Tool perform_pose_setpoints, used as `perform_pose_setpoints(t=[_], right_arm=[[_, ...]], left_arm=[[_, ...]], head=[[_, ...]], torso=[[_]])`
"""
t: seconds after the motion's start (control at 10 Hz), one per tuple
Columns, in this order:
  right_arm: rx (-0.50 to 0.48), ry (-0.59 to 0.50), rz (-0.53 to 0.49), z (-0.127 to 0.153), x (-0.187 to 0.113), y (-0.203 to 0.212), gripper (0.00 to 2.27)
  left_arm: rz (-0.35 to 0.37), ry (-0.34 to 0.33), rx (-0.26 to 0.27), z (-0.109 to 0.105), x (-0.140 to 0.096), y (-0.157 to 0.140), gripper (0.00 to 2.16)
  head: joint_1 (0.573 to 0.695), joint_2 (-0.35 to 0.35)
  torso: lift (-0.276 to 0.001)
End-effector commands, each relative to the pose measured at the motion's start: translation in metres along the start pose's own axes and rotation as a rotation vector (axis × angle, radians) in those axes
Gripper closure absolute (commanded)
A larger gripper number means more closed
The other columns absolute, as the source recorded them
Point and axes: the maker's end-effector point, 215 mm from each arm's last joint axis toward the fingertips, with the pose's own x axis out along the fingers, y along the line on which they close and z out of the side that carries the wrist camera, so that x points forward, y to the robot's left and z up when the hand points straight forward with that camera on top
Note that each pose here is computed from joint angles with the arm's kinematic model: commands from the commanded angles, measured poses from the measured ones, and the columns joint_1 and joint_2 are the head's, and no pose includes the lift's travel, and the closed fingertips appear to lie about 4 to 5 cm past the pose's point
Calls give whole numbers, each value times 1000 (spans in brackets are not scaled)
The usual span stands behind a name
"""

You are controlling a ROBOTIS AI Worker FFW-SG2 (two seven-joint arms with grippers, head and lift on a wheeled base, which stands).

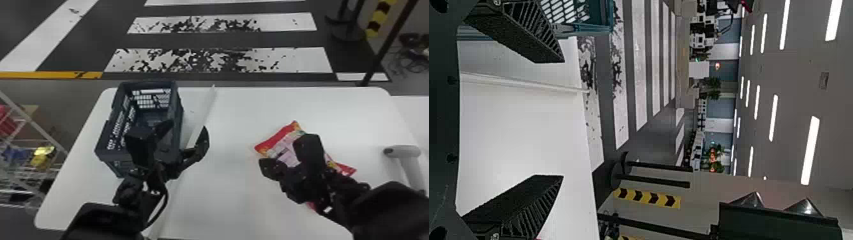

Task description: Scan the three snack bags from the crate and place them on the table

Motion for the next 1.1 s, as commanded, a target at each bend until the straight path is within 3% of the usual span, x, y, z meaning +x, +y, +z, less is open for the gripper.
perform_pose_setpoints(t=[0.0,0.4,1.0], right_arm=[[-28,19,-1,-2,11,0,2260],[-93,73,-61,-9,34,-26,2260],[-172,108,-238,-6,37,-88,2260]], left_arm=[[-4,-3,2,2,1,-1,39],[-7,-10,0,5,4,-2,39],[-14,-4,0,3,6,-4,39]], head=[[695,132],[695,127],[695,68]], torso=[[-62],[-62],[-62]])
